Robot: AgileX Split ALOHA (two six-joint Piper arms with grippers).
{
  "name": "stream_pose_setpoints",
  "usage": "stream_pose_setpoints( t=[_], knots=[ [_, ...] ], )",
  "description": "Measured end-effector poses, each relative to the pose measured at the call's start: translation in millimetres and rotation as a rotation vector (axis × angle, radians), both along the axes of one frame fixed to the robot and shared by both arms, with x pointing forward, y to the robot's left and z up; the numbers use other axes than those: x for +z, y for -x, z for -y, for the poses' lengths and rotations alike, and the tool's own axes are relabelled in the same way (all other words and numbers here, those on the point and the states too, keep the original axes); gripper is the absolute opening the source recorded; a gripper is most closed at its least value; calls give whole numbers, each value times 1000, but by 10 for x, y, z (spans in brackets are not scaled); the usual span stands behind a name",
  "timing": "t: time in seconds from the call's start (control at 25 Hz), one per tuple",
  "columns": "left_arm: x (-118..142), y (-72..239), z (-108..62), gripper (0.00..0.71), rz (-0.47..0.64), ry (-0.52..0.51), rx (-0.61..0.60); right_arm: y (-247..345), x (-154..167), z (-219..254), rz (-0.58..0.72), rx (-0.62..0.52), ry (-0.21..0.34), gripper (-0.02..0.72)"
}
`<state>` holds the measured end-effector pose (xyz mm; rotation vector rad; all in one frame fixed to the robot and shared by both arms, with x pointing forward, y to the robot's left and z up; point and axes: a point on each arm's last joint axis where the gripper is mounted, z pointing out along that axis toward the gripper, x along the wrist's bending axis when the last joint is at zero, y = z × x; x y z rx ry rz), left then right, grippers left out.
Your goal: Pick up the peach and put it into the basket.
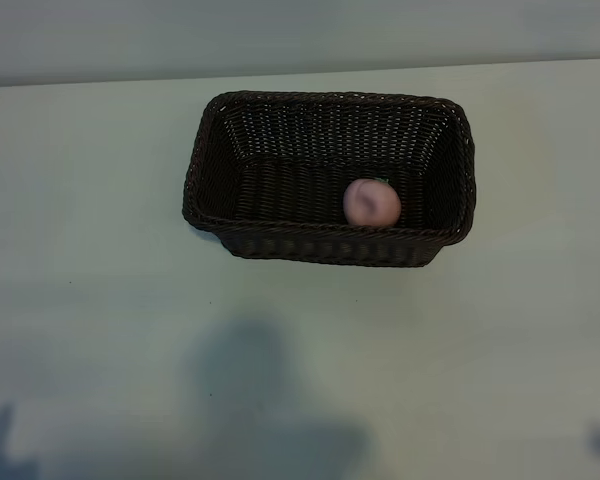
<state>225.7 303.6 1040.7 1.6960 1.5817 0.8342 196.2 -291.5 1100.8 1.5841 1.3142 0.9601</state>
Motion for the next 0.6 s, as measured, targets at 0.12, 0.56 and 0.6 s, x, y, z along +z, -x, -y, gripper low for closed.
stream_pose_setpoints(
  t=[0.12,0.56,0.6],
  knots=[
    [0,0,0,590,0,0,0,-106,-186,18,-80,-1,-9,596],
    [0,0,0,590,0,0,0,-310,-495,54,-158,-5,-17,595],
    [0,0,0,590,0,0,0,-324,-508,56,-154,-5,-16,595]
  ],
)
